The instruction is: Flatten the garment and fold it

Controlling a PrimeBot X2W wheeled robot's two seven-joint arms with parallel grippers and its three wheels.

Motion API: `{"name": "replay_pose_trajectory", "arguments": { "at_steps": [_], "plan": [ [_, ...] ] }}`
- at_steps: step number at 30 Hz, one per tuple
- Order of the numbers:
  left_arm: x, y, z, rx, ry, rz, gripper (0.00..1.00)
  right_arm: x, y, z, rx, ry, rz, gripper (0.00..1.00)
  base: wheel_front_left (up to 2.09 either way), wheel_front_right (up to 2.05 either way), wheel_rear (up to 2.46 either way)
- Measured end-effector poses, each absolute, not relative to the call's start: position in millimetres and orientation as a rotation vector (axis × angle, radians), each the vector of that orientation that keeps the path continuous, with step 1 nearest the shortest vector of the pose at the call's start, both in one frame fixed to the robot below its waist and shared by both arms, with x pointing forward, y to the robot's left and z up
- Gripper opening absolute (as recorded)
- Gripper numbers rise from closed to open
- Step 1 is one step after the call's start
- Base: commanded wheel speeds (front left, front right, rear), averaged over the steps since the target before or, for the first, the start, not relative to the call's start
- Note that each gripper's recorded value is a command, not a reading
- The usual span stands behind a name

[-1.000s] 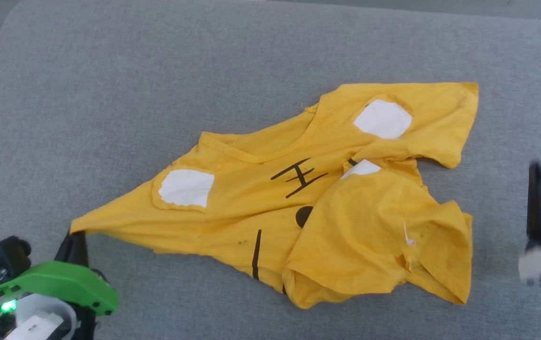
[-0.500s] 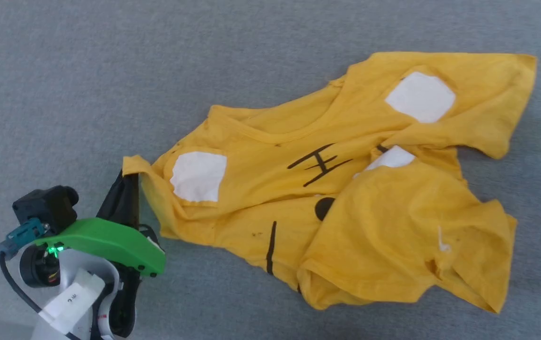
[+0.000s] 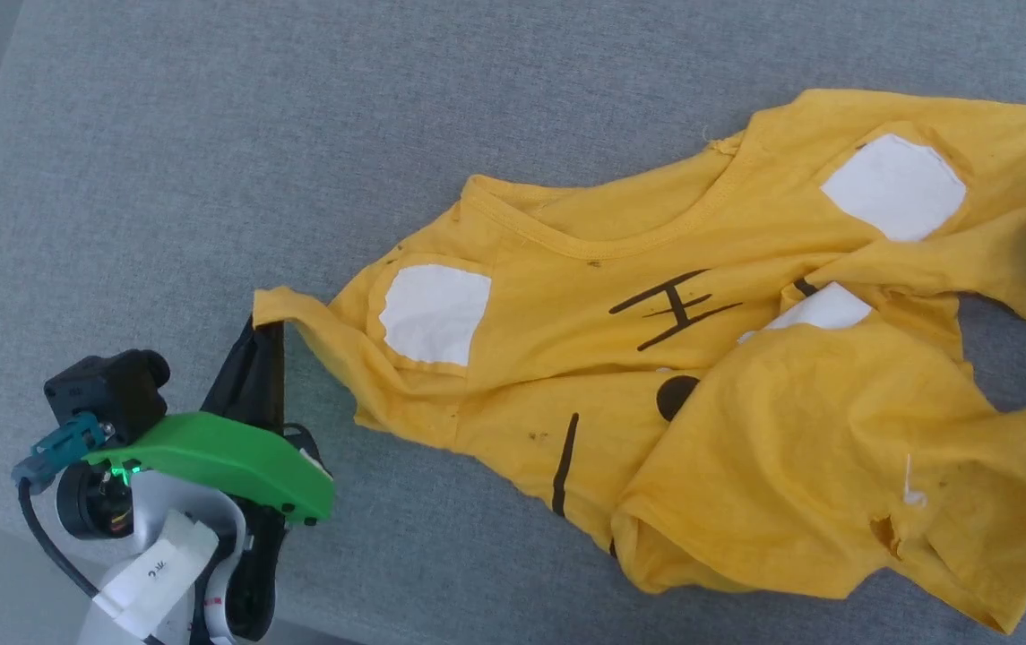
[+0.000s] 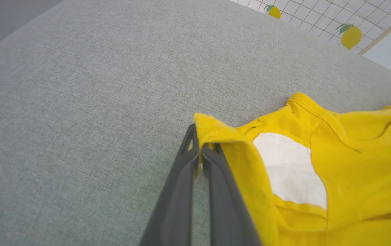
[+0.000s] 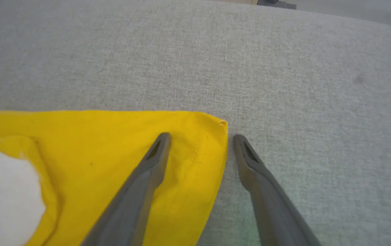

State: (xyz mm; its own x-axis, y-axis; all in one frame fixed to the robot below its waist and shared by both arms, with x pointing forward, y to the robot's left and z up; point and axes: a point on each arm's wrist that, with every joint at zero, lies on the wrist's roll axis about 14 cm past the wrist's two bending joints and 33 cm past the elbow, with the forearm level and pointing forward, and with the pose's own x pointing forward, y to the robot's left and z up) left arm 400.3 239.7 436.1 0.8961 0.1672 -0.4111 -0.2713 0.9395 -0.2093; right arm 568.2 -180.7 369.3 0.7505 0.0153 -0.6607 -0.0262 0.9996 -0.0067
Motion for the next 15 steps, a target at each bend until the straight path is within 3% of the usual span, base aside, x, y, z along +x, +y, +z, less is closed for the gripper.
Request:
{"name": "replay_pose_trajectory", "arguments": {
  "at_steps": [8,15],
  "plan": [
    [405,237,447,-0.266,0.365,0.211,0.0,569,-175,391,0.02,0.65,0.024,0.0,0.0,0.0,0.0],
    [439,237,497,-0.193,0.209,0.131,0.0,579,-177,469,0.068,0.385,0.038,0.0,0.0,0.0,0.0]
  ]
}}
